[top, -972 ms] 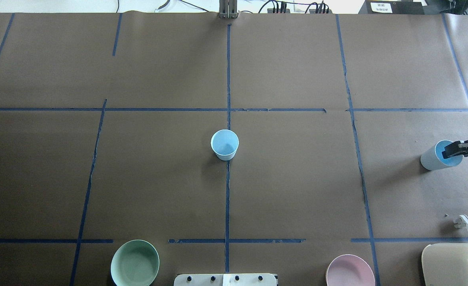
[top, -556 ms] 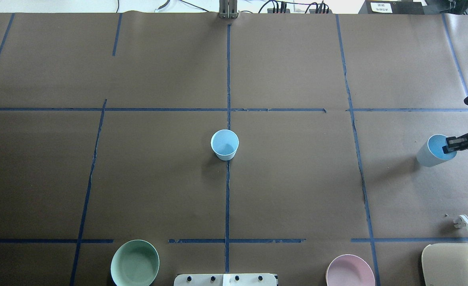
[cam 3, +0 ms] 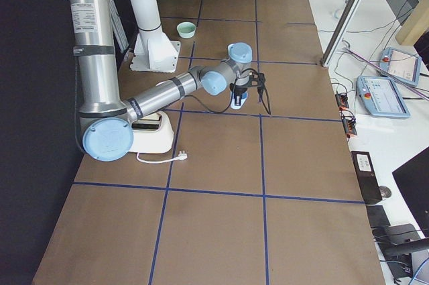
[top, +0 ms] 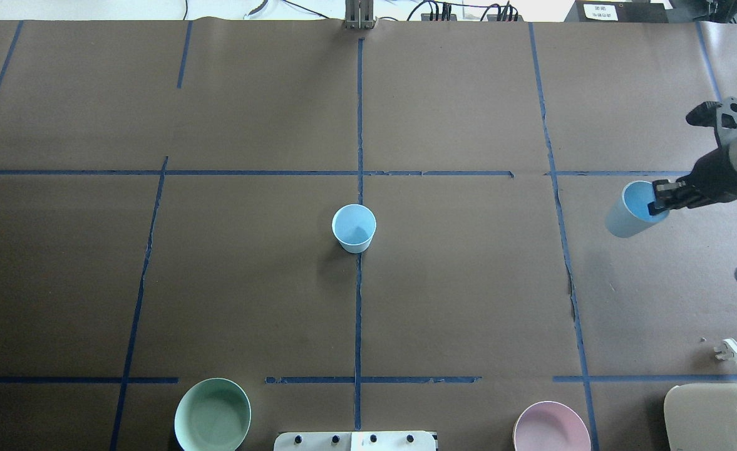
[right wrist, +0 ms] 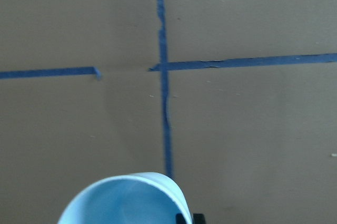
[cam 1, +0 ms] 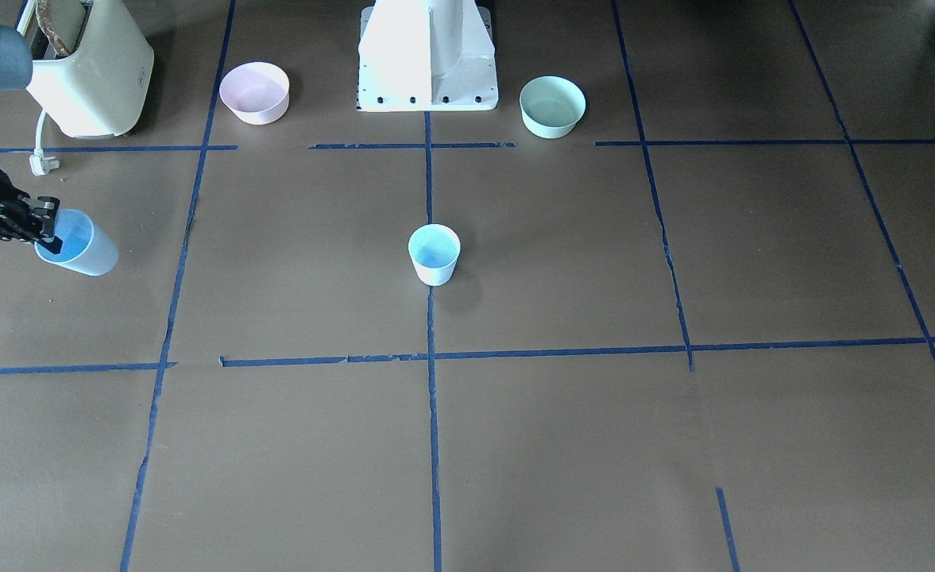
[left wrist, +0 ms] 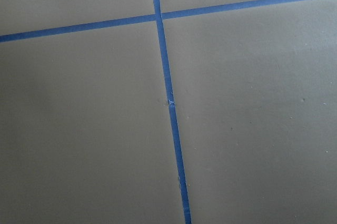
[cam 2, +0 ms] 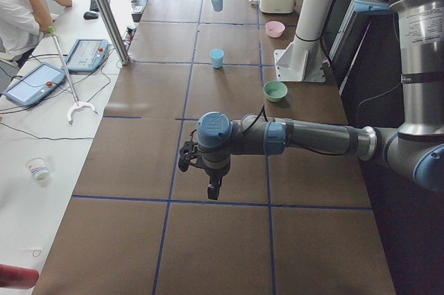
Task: Stack blue cups with both arms
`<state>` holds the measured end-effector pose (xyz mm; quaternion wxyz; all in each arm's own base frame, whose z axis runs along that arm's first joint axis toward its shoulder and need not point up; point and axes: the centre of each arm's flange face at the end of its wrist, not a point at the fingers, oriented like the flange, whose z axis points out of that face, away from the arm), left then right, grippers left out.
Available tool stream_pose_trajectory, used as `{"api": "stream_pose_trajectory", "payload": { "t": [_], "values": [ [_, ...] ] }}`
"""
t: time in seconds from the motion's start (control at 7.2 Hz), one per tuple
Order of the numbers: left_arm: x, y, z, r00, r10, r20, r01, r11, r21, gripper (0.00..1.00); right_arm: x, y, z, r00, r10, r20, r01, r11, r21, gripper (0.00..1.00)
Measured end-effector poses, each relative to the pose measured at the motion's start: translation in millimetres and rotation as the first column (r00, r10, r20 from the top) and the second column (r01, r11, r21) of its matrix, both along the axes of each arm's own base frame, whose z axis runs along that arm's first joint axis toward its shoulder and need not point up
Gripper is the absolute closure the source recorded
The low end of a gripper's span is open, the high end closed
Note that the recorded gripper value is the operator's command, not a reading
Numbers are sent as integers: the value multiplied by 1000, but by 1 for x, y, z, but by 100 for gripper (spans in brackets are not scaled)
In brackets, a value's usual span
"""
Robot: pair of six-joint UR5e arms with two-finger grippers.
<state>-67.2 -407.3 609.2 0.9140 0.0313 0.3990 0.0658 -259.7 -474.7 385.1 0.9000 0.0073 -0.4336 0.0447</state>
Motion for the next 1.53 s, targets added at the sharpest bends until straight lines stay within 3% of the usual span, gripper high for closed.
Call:
{"api": "stream_pose_trajectory", "payload": {
  "t": [0.28,0.56,0.83,1.11,1.25,1.39,1.53],
  "values": [
    [0,-1,1,1000,1,1,-1,1000,-2,0,-123,13,-133,994,105,-12,-105,992,-69,100],
    [0,-2,2,1000,1,2,-1,1000,-3,0,-199,39,-237,978,202,-55,-207,973,-104,100],
    [0,-3,2,1000,1,2,-1,1000,-3,0,-246,53,-262,964,254,-77,-261,961,-90,100],
    [1,-3,1,1000,1,1,-1,1000,-2,0,-273,57,-256,961,264,-83,-271,959,-88,99],
    [1,-3,1,1000,1,0,-1,1000,-1,0,-278,58,-254,961,265,-86,-272,959,-86,43],
    [1,-3,1,1000,1,0,-1,1000,-1,0,-280,59,-252,960,265,-89,-272,959,-84,0],
    [1,-3,1,1000,1,0,-1,1000,-1,0,-280,58,-250,959,266,-93,-273,959,-74,0]
  ]
}}
